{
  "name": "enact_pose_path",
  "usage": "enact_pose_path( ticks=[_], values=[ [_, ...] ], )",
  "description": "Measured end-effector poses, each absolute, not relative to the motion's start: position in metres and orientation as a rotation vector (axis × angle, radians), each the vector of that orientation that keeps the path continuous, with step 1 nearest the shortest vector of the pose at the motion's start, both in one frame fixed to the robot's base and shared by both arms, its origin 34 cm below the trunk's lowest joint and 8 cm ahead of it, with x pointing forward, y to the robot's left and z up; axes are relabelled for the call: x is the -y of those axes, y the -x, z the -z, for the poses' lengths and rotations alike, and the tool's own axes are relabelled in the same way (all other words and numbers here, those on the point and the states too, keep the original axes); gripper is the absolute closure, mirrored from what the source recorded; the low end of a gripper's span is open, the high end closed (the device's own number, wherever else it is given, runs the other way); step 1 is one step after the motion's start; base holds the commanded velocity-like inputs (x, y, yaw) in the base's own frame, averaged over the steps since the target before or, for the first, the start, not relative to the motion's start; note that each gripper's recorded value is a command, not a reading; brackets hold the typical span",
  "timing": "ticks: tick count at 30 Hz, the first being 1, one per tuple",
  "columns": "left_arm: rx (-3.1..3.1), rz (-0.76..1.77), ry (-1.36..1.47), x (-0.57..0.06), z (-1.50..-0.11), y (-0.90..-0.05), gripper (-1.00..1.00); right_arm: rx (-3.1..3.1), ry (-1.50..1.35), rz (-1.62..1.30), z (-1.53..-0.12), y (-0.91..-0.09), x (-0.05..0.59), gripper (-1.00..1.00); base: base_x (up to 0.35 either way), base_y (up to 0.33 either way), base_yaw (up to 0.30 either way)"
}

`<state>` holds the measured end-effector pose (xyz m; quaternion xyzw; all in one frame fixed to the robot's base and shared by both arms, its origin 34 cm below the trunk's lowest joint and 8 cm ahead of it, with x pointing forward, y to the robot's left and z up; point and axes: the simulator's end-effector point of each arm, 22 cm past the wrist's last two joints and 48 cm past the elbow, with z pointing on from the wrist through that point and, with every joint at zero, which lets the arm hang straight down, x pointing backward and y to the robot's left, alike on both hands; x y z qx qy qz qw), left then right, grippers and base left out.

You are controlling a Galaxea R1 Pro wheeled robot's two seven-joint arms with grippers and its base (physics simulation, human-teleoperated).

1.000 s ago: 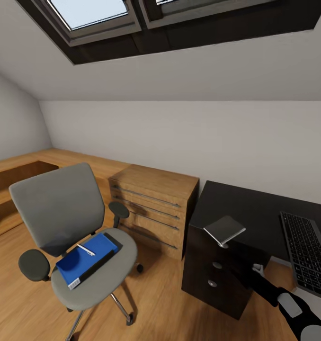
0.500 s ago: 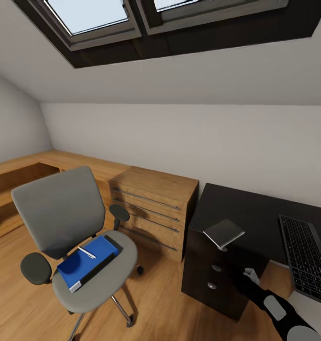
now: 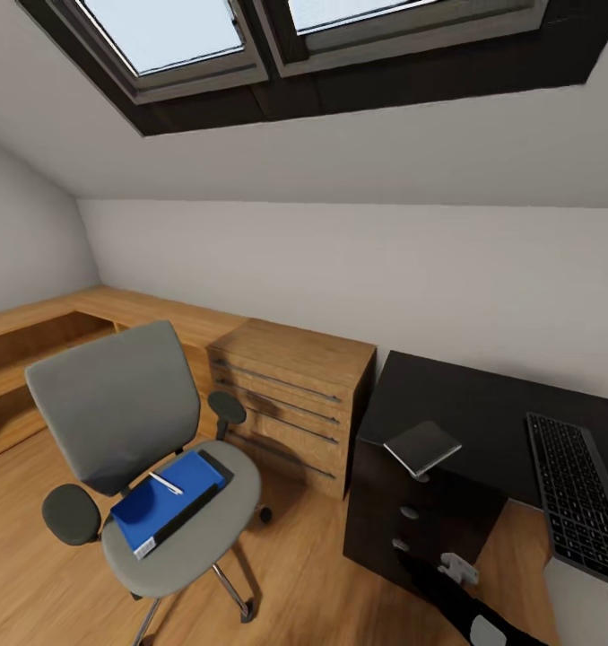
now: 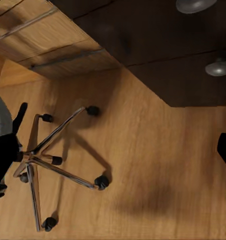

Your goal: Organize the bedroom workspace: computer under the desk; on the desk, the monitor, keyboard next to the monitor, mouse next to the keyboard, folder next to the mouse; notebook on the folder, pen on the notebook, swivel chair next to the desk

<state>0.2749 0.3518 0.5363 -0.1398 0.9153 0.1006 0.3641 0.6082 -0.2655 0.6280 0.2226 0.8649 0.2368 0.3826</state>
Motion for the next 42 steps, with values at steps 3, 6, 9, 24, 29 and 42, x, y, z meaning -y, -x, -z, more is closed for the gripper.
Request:
enact_pose_path(
  ticks=[3, 6, 9, 24, 29, 42],
  values=[
    [-2.385, -0.242, 0.372, -0.348, -0.536, -0.28, -1.0, -2.218, -0.504, -0.527, -0.625, -0.603, 0.256, -1.0, 0.0, 0.0, 0.0],
    [-2.433, -0.221, 0.388, -0.344, -0.533, -0.281, -1.0, -2.234, -0.445, -0.479, -0.623, -0.593, 0.246, -1.0, 0.0, 0.0, 0.0],
    [-2.475, -0.202, 0.4, -0.341, -0.529, -0.284, -1.0, -2.268, -0.394, -0.455, -0.611, -0.572, 0.233, -1.0, 0.0, 0.0, 0.0],
    [-2.504, -0.154, 0.411, -0.324, -0.525, -0.288, -1.0, -2.348, -0.365, -0.42, -0.58, -0.515, 0.229, -1.0, 0.0, 0.0, 0.0],
    [-2.508, -0.134, 0.411, -0.315, -0.524, -0.288, -1.0, -2.36, -0.371, -0.414, -0.576, -0.507, 0.229, -1.0, 0.0, 0.0, 0.0],
    [-2.518, -0.121, 0.412, -0.31, -0.522, -0.286, -1.0, -2.303, -0.364, -0.37, -0.582, -0.513, 0.229, -1.0, 0.0, 0.0, -0.103]
  ],
)
